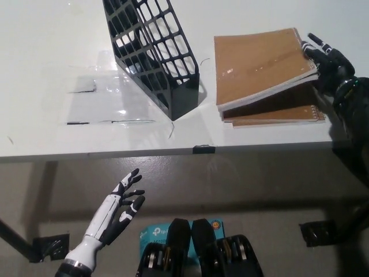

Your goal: Use the right hand to pick up a book from the book holder on the left side and put it on another book on the right side

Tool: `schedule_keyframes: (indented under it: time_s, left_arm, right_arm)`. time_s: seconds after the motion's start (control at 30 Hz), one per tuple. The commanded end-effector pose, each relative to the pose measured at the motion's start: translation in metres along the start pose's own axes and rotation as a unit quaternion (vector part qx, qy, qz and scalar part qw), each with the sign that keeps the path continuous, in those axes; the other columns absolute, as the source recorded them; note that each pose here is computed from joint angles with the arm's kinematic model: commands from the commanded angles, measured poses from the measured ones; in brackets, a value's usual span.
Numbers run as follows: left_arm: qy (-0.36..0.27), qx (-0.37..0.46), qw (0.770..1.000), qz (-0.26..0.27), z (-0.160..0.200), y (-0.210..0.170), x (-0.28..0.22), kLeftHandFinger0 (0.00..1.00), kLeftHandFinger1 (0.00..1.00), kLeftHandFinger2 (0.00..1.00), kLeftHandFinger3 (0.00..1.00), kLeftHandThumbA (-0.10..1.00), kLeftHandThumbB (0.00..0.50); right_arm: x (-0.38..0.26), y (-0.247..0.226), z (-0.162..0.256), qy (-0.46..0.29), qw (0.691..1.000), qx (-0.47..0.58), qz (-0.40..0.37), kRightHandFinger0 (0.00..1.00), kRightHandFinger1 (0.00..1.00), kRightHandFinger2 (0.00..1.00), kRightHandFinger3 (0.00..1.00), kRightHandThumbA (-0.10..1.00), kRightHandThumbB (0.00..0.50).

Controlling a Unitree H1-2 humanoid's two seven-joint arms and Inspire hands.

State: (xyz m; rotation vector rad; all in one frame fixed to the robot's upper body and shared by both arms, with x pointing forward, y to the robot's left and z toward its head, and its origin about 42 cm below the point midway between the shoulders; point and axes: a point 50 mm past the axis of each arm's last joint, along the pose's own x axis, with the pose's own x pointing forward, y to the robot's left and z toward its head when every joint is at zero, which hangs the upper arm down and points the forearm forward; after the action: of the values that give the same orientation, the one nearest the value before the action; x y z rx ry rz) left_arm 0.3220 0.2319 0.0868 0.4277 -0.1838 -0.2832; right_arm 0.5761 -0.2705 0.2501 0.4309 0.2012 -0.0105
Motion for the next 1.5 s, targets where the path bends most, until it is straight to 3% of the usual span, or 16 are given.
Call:
schedule_keyframes:
  time_s: [0.0, 0.13, 0.23, 0.33, 0.37, 0.43, 0.47, 0.6, 0.67, 0.8, 1.0, 1.07, 1.1, 1.2, 1.27, 1.47]
  left_arm:
    - [-0.034, 0.006, 0.999, 0.008, 0.009, 0.007, 0.006, 0.67, 0.8, 0.98, 1.0, 0.93, 0.171]
    - [-0.034, 0.006, 0.999, 0.008, 0.008, 0.007, 0.005, 0.67, 0.8, 0.98, 1.0, 0.94, 0.18]
    - [-0.036, 0.011, 0.999, 0.006, 0.009, 0.008, 0.006, 0.68, 0.81, 0.99, 1.0, 0.96, 0.169]
    - [-0.037, 0.01, 0.999, 0.008, 0.01, 0.008, 0.008, 0.68, 0.8, 0.97, 1.0, 0.96, 0.171]
    - [-0.039, 0.01, 0.999, 0.01, 0.01, 0.009, 0.009, 0.67, 0.8, 0.97, 1.0, 0.96, 0.171]
    - [-0.039, 0.012, 0.999, 0.011, 0.01, 0.011, 0.01, 0.67, 0.8, 0.97, 1.0, 0.96, 0.171]
    - [-0.04, 0.013, 0.999, 0.011, 0.01, 0.012, 0.011, 0.67, 0.8, 0.97, 1.0, 0.96, 0.17]
    - [-0.042, 0.015, 0.999, 0.012, 0.012, 0.016, 0.016, 0.68, 0.8, 0.98, 1.0, 0.96, 0.167]
    - [-0.043, 0.015, 0.999, 0.013, 0.014, 0.017, 0.018, 0.68, 0.8, 0.98, 1.0, 0.96, 0.168]
    - [-0.048, 0.016, 0.999, 0.011, 0.018, 0.021, 0.025, 0.69, 0.81, 0.99, 1.0, 0.96, 0.171]
    - [-0.059, 0.015, 0.998, 0.01, 0.028, 0.028, 0.041, 0.77, 0.89, 1.0, 1.0, 0.98, 0.203]
    - [-0.068, 0.014, 0.998, 0.01, 0.034, 0.033, 0.05, 0.82, 0.93, 1.0, 1.0, 0.99, 0.206]
    - [-0.071, 0.017, 0.997, 0.011, 0.038, 0.036, 0.055, 0.92, 1.0, 1.0, 1.0, 1.0, 0.242]
    - [-0.084, 0.017, 0.996, 0.015, 0.043, 0.043, 0.065, 1.0, 1.0, 1.0, 1.0, 1.0, 0.264]
    - [-0.086, 0.022, 0.996, 0.017, 0.046, 0.046, 0.068, 1.0, 1.0, 1.0, 1.0, 1.0, 0.265]
    - [-0.087, 0.028, 0.996, 0.012, 0.051, 0.046, 0.069, 1.0, 1.0, 1.0, 1.0, 1.0, 0.26]
  right_arm:
    - [-0.003, 0.007, 0.063, -0.104, 0.991, -0.075, 0.045, 1.0, 1.0, 1.0, 1.0, 0.45, 0.342]
    - [-0.006, 0.004, 0.071, -0.135, 0.981, -0.133, 0.032, 1.0, 1.0, 1.0, 1.0, 0.51, 0.349]
    - [-0.011, 0.001, 0.084, -0.182, 0.972, -0.149, 0.024, 1.0, 1.0, 1.0, 1.0, 0.56, 0.418]
    - [-0.019, 0.001, 0.108, -0.241, 0.957, -0.159, 0.001, 1.0, 1.0, 1.0, 1.0, 0.63, 0.296]
    - [-0.023, 0.002, 0.116, -0.261, 0.951, -0.163, -0.003, 1.0, 1.0, 1.0, 1.0, 0.65, 0.28]
    - [-0.039, 0.009, 0.141, -0.333, 0.932, -0.146, -0.021, 1.0, 1.0, 1.0, 1.0, 0.63, 0.288]
    - [-0.047, 0.012, 0.149, -0.359, 0.922, -0.147, -0.023, 1.0, 1.0, 1.0, 1.0, 0.67, 0.296]
    - [-0.103, 0.032, 0.189, -0.475, 0.869, -0.138, -0.025, 1.0, 1.0, 1.0, 1.0, 0.74, 0.248]
    - [-0.141, 0.046, 0.195, -0.528, 0.836, -0.145, -0.005, 1.0, 1.0, 1.0, 1.0, 0.77, 0.297]
    - [-0.21, 0.072, 0.147, -0.575, 0.792, -0.192, 0.075, 1.0, 1.0, 1.0, 1.0, 0.78, 0.262]
    - [-0.26, 0.085, 0.069, -0.578, 0.762, -0.258, 0.136, 1.0, 1.0, 1.0, 1.0, 0.88, 0.259]
    - [-0.266, 0.087, 0.056, -0.57, 0.766, -0.262, 0.143, 1.0, 1.0, 1.0, 1.0, 0.85, 0.214]
    - [-0.271, 0.089, 0.044, -0.562, 0.769, -0.265, 0.147, 1.0, 1.0, 1.0, 1.0, 0.86, 0.197]
    - [-0.274, 0.095, 0.026, -0.552, 0.777, -0.249, 0.171, 1.0, 1.0, 1.0, 1.0, 0.86, 0.171]
    - [-0.277, 0.1, 0.012, -0.547, 0.777, -0.255, 0.177, 1.0, 1.0, 1.0, 1.0, 0.86, 0.146]
    - [-0.271, 0.114, -0.02, -0.534, 0.777, -0.26, 0.208, 1.0, 1.0, 1.0, 1.0, 0.89, 0.16]
